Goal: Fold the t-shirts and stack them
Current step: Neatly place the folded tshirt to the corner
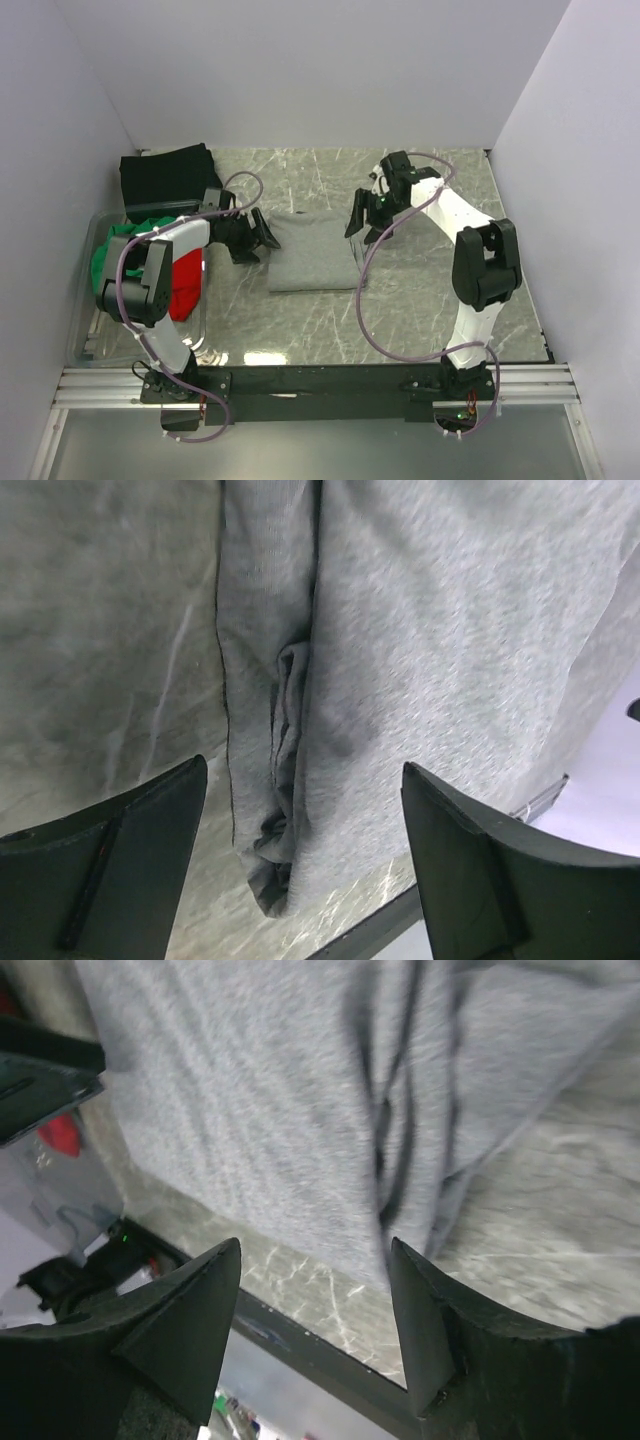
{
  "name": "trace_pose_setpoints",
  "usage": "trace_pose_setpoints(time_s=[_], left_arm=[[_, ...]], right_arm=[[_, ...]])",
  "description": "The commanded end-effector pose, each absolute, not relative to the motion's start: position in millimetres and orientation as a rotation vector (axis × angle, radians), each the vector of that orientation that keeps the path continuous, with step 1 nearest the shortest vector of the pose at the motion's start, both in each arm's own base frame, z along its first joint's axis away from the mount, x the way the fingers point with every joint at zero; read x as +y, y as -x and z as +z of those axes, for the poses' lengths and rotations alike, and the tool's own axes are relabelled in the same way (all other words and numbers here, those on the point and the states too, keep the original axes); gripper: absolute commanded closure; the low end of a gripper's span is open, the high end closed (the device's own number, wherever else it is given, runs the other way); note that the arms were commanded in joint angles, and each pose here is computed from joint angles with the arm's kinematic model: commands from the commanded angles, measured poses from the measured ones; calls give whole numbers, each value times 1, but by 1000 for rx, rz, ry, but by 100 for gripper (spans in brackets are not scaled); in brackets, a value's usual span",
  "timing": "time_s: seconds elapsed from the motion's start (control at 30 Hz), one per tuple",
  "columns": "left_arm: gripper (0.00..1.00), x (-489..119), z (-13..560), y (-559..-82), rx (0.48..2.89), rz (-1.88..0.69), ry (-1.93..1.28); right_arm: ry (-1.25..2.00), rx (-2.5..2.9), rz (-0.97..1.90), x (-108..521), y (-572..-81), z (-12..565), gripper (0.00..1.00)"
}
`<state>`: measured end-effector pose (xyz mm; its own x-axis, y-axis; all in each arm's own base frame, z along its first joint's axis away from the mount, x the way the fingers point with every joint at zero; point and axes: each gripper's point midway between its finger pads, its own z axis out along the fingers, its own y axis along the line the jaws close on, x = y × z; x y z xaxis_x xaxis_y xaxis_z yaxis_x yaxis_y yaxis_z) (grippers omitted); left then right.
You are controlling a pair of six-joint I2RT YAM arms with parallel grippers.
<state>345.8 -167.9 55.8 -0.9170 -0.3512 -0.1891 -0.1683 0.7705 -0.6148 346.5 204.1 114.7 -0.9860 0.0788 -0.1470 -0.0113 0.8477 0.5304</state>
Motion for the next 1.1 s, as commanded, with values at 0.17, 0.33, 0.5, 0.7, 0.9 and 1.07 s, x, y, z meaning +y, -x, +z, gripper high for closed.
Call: trace_pose_setpoints(time_s=[0.17,0.33,0.5,0.7,0.9,1.07], left_arm=[[17,-176,61,-351,2559,-969,337],[16,-170,53,-350,2548,-925,373],[17,-169,40,-351,2544,-923,423],[17,-151,34,-361,2462,-790,522],[17,-151,29,-372,2375,-808,559],[17,-156,21,-388,2368,-827,534]], right_arm=[[149,2867,957,246,-335,96,38],[126,2966,833,240,-333,61,49],[113,3036,735,230,-329,37,53],[96,3081,686,225,-327,23,55],[100,3098,684,224,-325,20,55],[113,3103,690,224,-323,21,55]])
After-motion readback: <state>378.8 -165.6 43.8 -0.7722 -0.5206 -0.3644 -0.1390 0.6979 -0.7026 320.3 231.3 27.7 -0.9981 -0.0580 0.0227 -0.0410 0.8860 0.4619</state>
